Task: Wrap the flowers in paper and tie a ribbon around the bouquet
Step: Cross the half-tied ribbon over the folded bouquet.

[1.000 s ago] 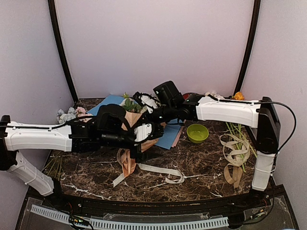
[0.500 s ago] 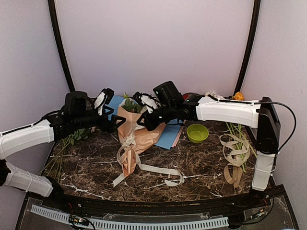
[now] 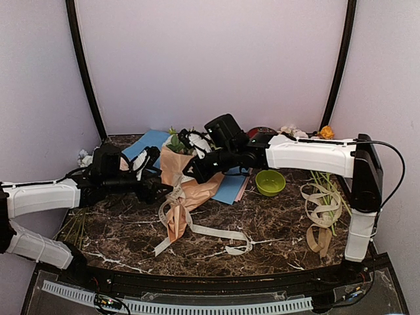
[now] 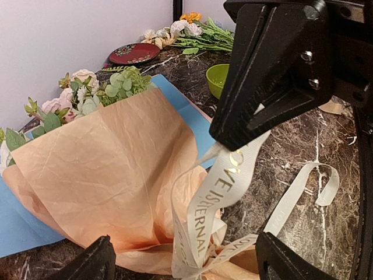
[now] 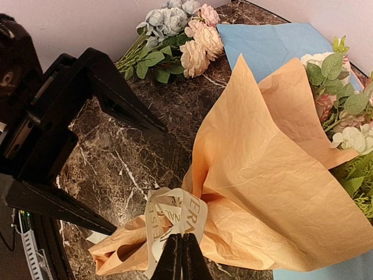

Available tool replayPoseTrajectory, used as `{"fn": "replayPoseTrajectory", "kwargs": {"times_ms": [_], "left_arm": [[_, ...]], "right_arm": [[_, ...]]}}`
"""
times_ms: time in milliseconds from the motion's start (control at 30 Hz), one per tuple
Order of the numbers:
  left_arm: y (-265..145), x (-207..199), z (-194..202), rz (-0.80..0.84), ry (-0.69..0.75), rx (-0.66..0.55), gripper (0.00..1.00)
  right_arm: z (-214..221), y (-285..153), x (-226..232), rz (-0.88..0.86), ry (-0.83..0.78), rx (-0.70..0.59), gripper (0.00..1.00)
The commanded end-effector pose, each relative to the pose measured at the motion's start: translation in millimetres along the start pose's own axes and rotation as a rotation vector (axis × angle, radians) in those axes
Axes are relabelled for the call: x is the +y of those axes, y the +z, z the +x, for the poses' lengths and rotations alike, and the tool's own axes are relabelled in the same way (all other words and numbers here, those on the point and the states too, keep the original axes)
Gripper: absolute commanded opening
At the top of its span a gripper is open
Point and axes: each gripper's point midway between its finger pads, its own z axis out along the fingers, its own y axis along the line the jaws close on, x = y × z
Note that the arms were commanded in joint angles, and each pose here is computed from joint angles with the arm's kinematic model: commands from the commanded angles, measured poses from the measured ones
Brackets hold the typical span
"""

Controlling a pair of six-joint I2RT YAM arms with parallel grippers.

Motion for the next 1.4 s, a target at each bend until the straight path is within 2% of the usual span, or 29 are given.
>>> {"fn": "replayPoseTrajectory", "kwargs": {"times_ms": [0,67,367,533,600,767,933,1000,1133,1267,1367], "left_arm": [[7.0,-1.4,-23.2,0.038,0.118,-0.069,0.85],[11.3,-10.8,-21.6,0.102,0.131,-0.069,0.84],[25.5,7.7,-16.8,0.028,0.13,-0.054,0.84],[27.2,5.9,-20.7,0.042,0.114,-0.077,0.75],[25.1,-1.5,-23.6,0.079,0.122,-0.1,0.69],[19.2,-11.1,-30.0,0.122,0.133,-0.143,0.45],[18.4,-18.2,-29.3,0.164,0.101,-0.138,0.34],[16.8,-18.6,-30.2,0.161,0.089,-0.141,0.25],[12.2,-14.2,-31.3,0.123,0.052,-0.14,0.0],[5.0,-1.4,-29.2,0.031,-0.015,-0.132,0.0],[-1.3,4.3,-22.5,-0.025,-0.06,-0.144,0.0]], "right_arm": [[-34.4,-16.4,15.3,-0.025,0.008,-0.11,0.0],[-39.4,-17.5,19.1,-0.037,0.012,-0.123,0.0],[-43.9,-14.1,36.7,-0.079,0.0,-0.132,0.0],[-49.5,-11.1,44.6,-0.107,0.007,-0.149,0.0],[-50.4,-9.6,45.8,-0.116,0.01,-0.152,0.0],[-49.8,-3.3,43.3,-0.108,0.005,-0.146,0.0],[-49.2,3.1,42.5,-0.108,0.002,-0.14,0.0],[-49.4,4.3,42.2,-0.108,0.0,-0.14,0.0],[-49.0,6.0,41.1,-0.103,-0.012,-0.134,0.0],[-54.4,1.5,31.7,-0.07,-0.043,-0.124,0.0],[-60.3,-2.9,18.9,-0.063,-0.039,-0.132,0.13]]}}
